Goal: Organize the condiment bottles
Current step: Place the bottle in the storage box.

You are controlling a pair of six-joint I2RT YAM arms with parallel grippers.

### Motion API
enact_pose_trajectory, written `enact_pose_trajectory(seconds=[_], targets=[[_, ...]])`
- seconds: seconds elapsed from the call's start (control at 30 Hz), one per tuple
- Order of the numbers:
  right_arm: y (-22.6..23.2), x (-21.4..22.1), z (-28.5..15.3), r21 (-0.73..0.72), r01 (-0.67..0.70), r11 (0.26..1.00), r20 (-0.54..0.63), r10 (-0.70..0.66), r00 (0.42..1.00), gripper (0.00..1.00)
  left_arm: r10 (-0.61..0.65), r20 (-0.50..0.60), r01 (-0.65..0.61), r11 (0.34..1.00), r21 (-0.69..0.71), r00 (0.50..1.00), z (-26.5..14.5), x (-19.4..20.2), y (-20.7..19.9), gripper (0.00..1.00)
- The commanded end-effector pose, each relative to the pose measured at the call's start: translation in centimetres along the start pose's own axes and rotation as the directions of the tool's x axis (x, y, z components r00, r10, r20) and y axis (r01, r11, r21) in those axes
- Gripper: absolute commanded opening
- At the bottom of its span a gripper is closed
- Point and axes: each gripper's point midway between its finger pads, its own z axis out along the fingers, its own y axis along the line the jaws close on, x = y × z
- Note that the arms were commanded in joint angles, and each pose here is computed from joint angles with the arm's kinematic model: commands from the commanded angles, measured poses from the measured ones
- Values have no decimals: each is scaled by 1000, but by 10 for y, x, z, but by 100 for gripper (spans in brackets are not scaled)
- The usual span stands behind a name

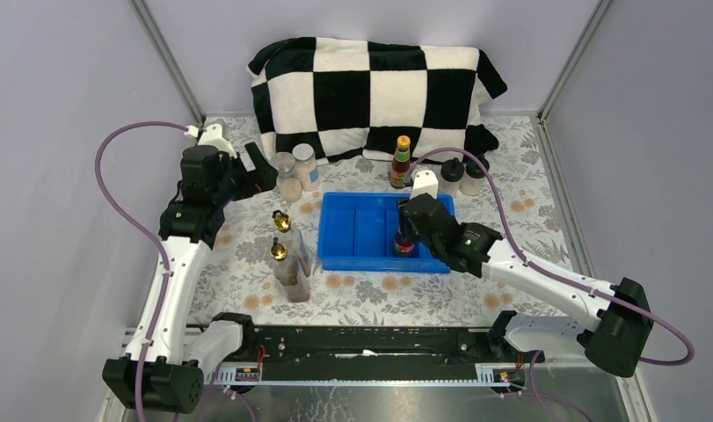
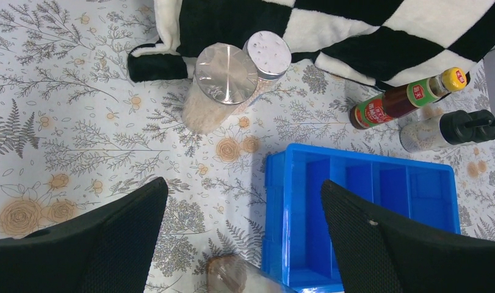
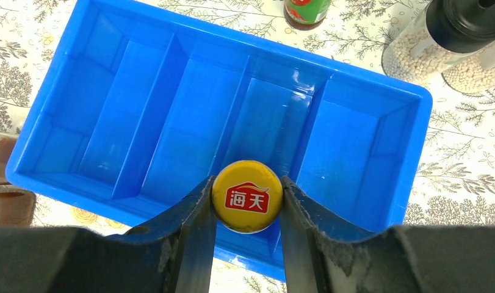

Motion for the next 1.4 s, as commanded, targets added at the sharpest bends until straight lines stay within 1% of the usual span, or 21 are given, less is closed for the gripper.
enact_pose_trajectory(seconds=[0.0, 0.1, 0.13, 0.17, 0.2, 0.23, 0.3, 0.33, 0.5, 0.7, 0.8, 0.93, 1.17, 1.27, 1.37], targets=[[8, -31, -10, -34, -86, 996, 124, 90, 988, 9, 8, -1, -8, 1000, 15, 1000, -2, 3, -2, 99], [7, -28, -10, -33, -90, 995, 121, 93, 988, 10, 8, -2, -8, 1000, 17, 1000, -2, 4, -2, 99], [8, -27, -10, -35, -89, 995, 117, 92, 989, 11, 6, -3, -6, 1000, 16, 1000, -2, 4, -2, 99], [8, -26, -9, -36, -88, 995, 115, 91, 989, 16, 6, -3, -6, 1000, 16, 1000, -2, 4, -2, 99], [8, -25, -9, -36, -87, 996, 112, 91, 989, 24, 6, -2, -6, 1000, 17, 1000, -2, 4, -2, 99], [9, -25, -9, -38, -86, 996, 111, 90, 990, 34, 7, -3, -7, 1000, 15, 1000, -2, 4, -2, 99], [9, -25, -9, -36, -82, 996, 108, 86, 990, 50, 7, -3, -7, 1000, 16, 1000, -2, 4, -2, 99], [10, -24, -9, -37, -80, 996, 107, 83, 991, 54, 7, -4, -7, 1000, 16, 1000, -2, 4, -2, 99], [9, -26, -10, -29, -77, 997, 107, 80, 991, 64, 7, -4, -7, 1000, 15, 1000, -2, 5, -2, 99], [8, -27, -14, -23, -72, 997, 109, 74, 991, 72, 5, -5, -5, 1000, 12, 1000, -2, 6, -1, 99], [5, -36, -18, -11, -66, 998, 130, 67, 989, 76, 3, -8, -3, 1000, 12, 1000, -1, 6, -1, 99], [2, -62, -24, 19, -39, 999, 173, 35, 984, 80, 5, -10, -5, 1000, 9, 1000, -1, 7, 0, 99], [3, -121, -27, 107, 46, 993, 220, -69, 973, 85, 9, -2, -9, 1000, 7, 1000, -1, 3, -1, 99], [3, -143, -22, 114, 43, 993, 216, -67, 974, 85, 12, 1, -12, 1000, 5, 1000, -1, 2, -1, 99], [-1, -156, -11, 96, 27, 995, 177, -43, 983, 85, 16, 2, -16, 1000, 3, 1000, -1, 1, 0, 99]])
